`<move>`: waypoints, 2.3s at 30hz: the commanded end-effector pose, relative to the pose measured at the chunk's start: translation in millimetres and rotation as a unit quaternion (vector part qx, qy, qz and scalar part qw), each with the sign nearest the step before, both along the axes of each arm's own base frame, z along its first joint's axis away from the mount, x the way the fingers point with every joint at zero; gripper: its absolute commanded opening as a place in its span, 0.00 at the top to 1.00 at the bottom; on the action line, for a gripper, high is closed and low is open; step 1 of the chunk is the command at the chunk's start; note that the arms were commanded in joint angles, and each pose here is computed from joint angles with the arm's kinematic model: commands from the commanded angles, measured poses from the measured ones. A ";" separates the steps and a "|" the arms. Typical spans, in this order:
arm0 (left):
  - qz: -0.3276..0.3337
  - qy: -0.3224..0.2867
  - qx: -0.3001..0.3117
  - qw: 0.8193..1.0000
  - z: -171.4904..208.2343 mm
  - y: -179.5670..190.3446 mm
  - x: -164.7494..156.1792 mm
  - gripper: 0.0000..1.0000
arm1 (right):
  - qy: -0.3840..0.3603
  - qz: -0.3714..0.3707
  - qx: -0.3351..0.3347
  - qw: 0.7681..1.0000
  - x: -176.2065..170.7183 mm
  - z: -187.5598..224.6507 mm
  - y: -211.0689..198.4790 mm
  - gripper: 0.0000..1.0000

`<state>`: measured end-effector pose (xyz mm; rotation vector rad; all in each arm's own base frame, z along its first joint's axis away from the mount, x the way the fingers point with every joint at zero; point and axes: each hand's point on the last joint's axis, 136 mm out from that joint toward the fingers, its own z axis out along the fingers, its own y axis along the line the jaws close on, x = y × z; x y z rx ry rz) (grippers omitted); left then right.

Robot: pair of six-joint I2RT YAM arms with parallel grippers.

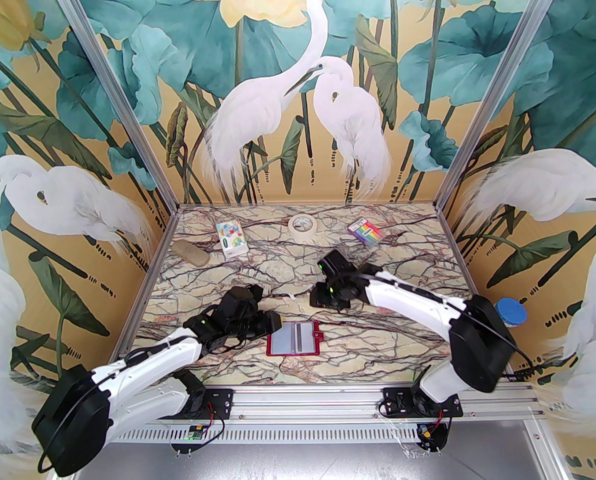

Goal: Put the credit cards into the card holder

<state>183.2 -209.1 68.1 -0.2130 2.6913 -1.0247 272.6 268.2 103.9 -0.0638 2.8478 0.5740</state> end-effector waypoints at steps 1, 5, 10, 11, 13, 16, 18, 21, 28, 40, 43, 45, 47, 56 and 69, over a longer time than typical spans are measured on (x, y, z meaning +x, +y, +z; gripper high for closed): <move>0.009 0.015 0.028 0.999 -16.2 14.7 -9.1 0.60 | -0.023 0.006 -0.055 0.998 25.2 5.6 -21.3 0.56; 0.015 0.021 0.024 0.999 -23.2 15.9 -11.7 0.59 | -0.035 0.002 -0.091 0.995 55.9 12.1 -38.7 0.51; 0.010 0.032 0.022 0.999 -29.7 12.4 -12.4 0.60 | -0.050 0.002 -0.137 0.989 89.4 11.0 -58.1 0.47; 0.007 0.035 0.023 0.999 -30.8 11.8 -12.9 0.60 | -0.049 0.002 -0.143 0.988 93.9 10.3 -60.2 0.47; 0.004 0.039 0.025 0.999 -32.8 11.3 -13.5 0.60 | -0.050 0.003 -0.151 0.987 104.5 7.1 -63.7 0.46; 0.004 0.041 0.025 0.999 -35.4 11.7 -14.4 0.60 | -0.041 0.007 -0.153 0.987 116.5 0.5 -63.9 0.46; 0.005 0.041 0.024 0.999 -35.8 11.6 -14.5 0.60 | -0.035 0.013 -0.155 0.987 121.0 -3.8 -62.2 0.46; 0.006 0.041 0.023 0.999 -36.6 11.4 -14.0 0.60 | -0.033 0.018 -0.162 0.986 128.4 -8.1 -61.0 0.46; 0.000 0.043 0.024 0.999 -37.2 8.2 -12.3 0.60 | -0.024 0.021 -0.175 0.984 131.7 -16.8 -64.2 0.47; -0.004 0.052 0.025 0.998 -45.5 5.4 -11.3 0.61 | -0.012 0.026 -0.183 0.983 128.3 -31.3 -67.2 0.51; -0.005 0.053 0.029 0.998 -46.9 5.3 -10.6 0.61 | -0.012 0.025 -0.189 0.982 128.4 -32.4 -69.1 0.52; -0.005 0.054 0.028 0.998 -47.0 4.8 -10.1 0.61 | -0.011 0.025 -0.190 0.981 128.2 -32.9 -69.6 0.52; -0.006 0.055 0.028 0.998 -46.6 4.4 -10.5 0.61 | -0.011 0.025 -0.191 0.981 127.7 -33.2 -70.5 0.52; -0.012 0.028 0.012 0.999 -21.3 -0.5 -4.5 0.61 | -0.019 0.025 -0.187 0.982 128.4 -26.1 -69.6 0.52; -0.016 0.043 0.009 0.999 -36.0 -4.6 -4.8 0.62 | -0.016 0.023 -0.193 0.981 131.1 -30.0 -72.1 0.52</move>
